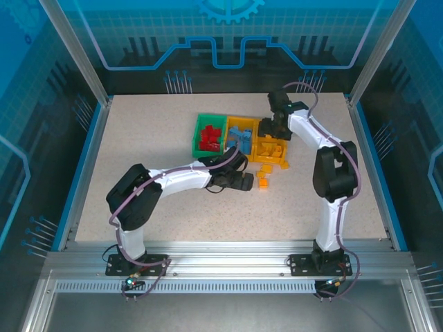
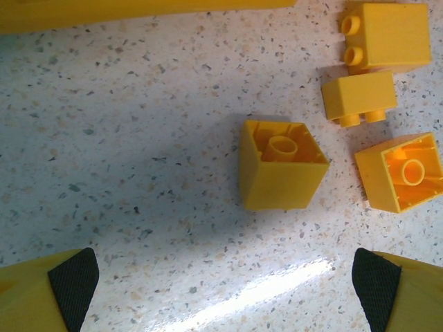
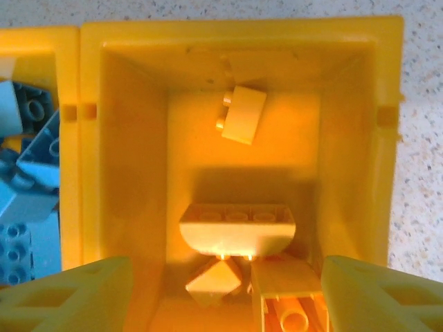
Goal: Sort the legos into containers by color
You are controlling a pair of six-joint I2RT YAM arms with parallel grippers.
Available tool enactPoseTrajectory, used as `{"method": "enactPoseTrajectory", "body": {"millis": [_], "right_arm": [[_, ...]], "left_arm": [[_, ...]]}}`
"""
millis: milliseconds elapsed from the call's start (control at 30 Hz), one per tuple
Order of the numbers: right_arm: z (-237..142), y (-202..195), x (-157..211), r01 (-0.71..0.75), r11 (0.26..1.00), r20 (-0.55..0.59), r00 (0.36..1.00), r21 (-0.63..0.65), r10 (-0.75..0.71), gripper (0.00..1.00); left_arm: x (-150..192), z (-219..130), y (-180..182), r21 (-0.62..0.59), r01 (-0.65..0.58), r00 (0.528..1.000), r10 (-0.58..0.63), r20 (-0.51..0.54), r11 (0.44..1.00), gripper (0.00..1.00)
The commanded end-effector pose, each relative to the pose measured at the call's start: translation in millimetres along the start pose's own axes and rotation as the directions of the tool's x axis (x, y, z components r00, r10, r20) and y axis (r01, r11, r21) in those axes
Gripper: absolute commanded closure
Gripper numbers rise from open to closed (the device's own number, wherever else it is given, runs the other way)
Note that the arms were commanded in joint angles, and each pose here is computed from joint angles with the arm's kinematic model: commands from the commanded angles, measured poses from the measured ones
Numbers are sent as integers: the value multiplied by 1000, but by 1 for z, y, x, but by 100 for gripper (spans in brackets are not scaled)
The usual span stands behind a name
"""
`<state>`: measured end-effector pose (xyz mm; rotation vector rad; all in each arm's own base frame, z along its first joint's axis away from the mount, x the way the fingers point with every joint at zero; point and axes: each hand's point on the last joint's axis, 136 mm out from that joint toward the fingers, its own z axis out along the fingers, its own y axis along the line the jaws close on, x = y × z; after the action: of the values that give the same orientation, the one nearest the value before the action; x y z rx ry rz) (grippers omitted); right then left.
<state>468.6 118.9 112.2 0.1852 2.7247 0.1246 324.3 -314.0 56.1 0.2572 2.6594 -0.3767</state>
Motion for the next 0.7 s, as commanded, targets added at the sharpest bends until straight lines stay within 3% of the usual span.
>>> {"method": "enactPoseTrajectory", "body": {"millis": [0, 367, 533, 667], "right_arm": [[-45, -6, -4, -16, 999, 83, 996, -32, 18, 26], [-58, -82, 42, -127, 991, 73, 990, 31, 125, 24], [-55, -97, 53, -153, 987, 58, 987, 47, 150, 24], [-47, -102, 64, -151, 987, 40, 988, 62, 149, 24]], "left_arm": [[-6, 6, -16, 42, -21, 1000, 21, -4, 999, 2], [-6, 32, -24, 26, -51, 998, 52, -41, 998, 11], [-9, 41, -21, -8, -56, 998, 55, -41, 998, 22], [-14, 49, -24, -16, -62, 997, 62, -38, 998, 38]]}}
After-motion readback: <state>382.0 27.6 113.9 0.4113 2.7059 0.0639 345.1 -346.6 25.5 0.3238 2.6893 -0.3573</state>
